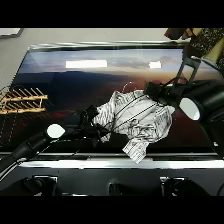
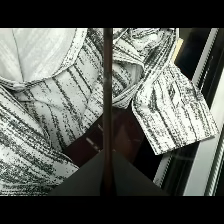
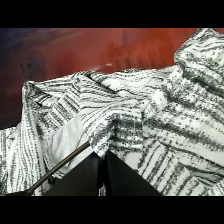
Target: Fold the clothes and pants, and hang the long-sleeved shirts on hangers.
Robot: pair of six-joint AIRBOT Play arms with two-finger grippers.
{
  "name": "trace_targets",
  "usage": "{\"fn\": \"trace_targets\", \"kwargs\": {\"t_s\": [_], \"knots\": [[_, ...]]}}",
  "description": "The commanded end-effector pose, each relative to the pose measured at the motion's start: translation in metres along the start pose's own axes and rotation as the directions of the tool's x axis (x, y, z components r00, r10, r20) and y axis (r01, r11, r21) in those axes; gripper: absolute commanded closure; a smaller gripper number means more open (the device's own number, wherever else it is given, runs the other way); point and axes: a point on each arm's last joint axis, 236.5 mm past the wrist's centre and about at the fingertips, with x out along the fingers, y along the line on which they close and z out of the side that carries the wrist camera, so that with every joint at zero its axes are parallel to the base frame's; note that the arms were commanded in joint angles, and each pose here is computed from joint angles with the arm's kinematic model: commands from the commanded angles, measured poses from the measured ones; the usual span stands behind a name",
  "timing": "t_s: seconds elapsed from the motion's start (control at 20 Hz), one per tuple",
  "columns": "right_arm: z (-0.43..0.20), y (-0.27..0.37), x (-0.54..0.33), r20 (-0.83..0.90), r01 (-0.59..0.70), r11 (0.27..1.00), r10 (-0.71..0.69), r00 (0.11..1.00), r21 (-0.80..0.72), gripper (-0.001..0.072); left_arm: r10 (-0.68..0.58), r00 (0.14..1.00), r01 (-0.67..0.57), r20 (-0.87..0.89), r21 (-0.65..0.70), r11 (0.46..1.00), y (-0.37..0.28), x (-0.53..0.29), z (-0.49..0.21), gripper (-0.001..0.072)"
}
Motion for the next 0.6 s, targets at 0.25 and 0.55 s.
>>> {"fn": "trace_targets", "kwargs": {"t_s": [0.25,0.55], "knots": [[0.01,-0.008,-0.009,0.029,0.032,0.999,-0.032,0.999,-0.023,0.0681,0.005,1.0,-0.004,0.024,-0.022,1.0,0.001,0.004,0.018,0.0689],[0.04,-0.007,-0.045,0.097,0.031,0.999,-0.028,0.995,-0.027,0.0681,-0.001,1.0,0.0,-0.013,-0.064,0.998,0.001,0.007,0.008,0.0689]]}}
